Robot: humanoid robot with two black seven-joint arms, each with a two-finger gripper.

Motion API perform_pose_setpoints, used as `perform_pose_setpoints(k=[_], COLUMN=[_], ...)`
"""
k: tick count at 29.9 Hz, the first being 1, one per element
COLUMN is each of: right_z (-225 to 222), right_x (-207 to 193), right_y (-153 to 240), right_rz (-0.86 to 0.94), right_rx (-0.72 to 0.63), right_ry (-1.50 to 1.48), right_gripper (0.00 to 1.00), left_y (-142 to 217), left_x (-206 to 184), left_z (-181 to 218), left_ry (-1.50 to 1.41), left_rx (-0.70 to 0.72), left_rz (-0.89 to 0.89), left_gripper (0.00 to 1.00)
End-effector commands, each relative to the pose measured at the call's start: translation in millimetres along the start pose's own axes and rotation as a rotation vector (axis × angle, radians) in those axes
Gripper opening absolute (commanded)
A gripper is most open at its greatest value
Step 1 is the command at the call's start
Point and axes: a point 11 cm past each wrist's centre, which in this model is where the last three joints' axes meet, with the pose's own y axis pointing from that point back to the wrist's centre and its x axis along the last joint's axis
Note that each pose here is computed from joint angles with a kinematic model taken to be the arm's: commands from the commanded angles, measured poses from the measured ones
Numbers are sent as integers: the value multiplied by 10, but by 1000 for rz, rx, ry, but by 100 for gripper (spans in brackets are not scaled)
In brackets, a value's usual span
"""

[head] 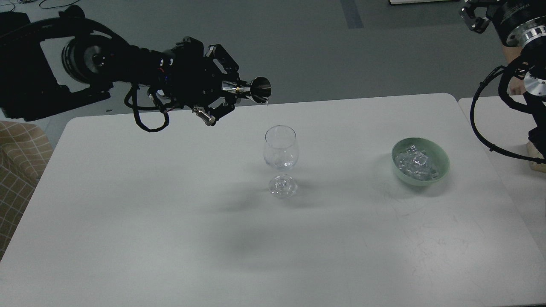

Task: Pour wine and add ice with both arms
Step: 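Hold the tilted jigger above the glass, pouring liquid in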

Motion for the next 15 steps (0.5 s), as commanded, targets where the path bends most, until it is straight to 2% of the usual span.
perform_pose_setpoints(k=[1,15], right_z=[12,1], right_x=[3,-9], right_y=[4,-3], right_rz=[1,-3], right_rx=[-1,1], right_ry=[-2,-2], right_gripper=[100,100], left_y=[11,73], left_x=[-2,19], left_z=[-5,-57], left_ry=[-5,-36], left_rx=[-5,-25], left_rz=[-6,-29], left_gripper=[14,14])
